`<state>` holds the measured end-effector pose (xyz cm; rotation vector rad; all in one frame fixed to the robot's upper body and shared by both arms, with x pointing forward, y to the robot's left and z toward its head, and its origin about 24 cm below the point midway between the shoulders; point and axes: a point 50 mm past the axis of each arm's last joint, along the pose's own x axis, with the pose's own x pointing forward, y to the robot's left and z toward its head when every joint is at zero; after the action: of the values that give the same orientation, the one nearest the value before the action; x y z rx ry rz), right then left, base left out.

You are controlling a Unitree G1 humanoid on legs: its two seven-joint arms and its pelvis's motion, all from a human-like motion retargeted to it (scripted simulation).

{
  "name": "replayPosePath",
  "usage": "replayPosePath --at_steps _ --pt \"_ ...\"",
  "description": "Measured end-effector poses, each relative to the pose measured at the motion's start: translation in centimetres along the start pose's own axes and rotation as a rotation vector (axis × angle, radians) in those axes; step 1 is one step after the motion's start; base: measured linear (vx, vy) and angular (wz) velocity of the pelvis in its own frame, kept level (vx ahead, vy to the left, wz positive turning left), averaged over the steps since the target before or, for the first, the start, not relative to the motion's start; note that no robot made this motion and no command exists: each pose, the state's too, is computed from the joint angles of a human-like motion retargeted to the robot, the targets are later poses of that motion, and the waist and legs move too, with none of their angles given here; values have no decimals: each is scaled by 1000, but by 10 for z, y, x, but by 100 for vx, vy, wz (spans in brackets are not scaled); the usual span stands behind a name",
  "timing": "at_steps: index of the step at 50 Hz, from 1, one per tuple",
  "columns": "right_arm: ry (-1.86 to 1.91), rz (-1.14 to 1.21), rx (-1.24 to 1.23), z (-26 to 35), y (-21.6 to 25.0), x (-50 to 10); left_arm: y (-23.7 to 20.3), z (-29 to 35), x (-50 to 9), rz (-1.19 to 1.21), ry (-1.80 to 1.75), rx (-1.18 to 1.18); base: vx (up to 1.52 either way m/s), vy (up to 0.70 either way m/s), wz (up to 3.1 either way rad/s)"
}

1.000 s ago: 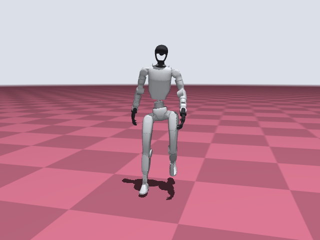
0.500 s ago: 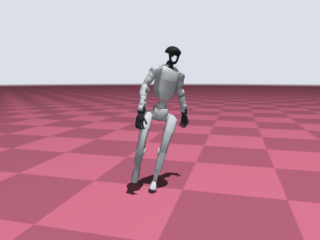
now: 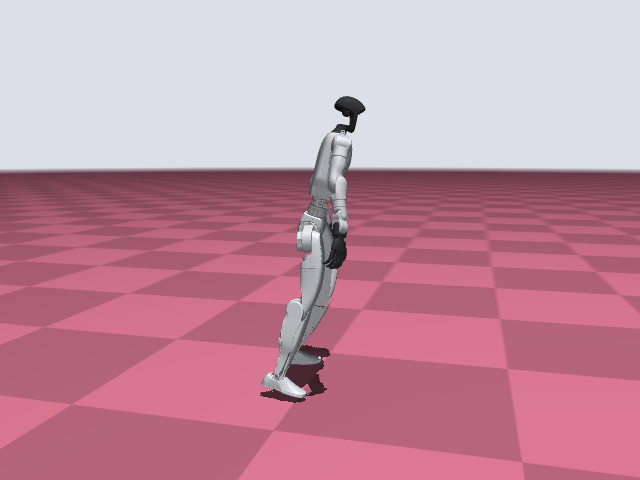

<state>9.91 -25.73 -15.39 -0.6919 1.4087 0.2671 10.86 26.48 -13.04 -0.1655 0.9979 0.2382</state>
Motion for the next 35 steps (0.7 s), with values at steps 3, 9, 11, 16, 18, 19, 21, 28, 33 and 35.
replayPosePath --at_steps 3,9,11,16,18,19,21,28,33,35 --pt "-136 -230 -1 34 -57 -12 18 -26 -11 65 59 -73 57 0 -84" --pt "-475 -473 173 84 -132 -56 44 -98 -41 168 294 -93 66 -10 38" --pt "-532 -479 203 91 -139 -63 47 -119 -50 176 399 -80 70 2 77" --pt "-553 -328 204 84 -121 -52 52 -110 -42 152 451 125 64 8 135" --pt "-485 -281 227 65 -106 -41 50 -81 -27 145 378 183 62 13 272" --pt "-446 -255 245 53 -96 -35 46 -61 -17 127 320 217 64 14 338" --pt "-361 -192 293 25 -74 -23 30 -14 1 62 181 305 63 11 405" --pt "-142 32 476 -43 17 -7 -82 165 12 -219 -392 688 58 -11 482" --pt "-114 -32 465 -32 16 -6 -128 230 -15 -274 -664 615 63 -40 287" --pt "-128 -39 425 -27 10 -6 -124 225 -15 -295 -661 551 76 -50 82"
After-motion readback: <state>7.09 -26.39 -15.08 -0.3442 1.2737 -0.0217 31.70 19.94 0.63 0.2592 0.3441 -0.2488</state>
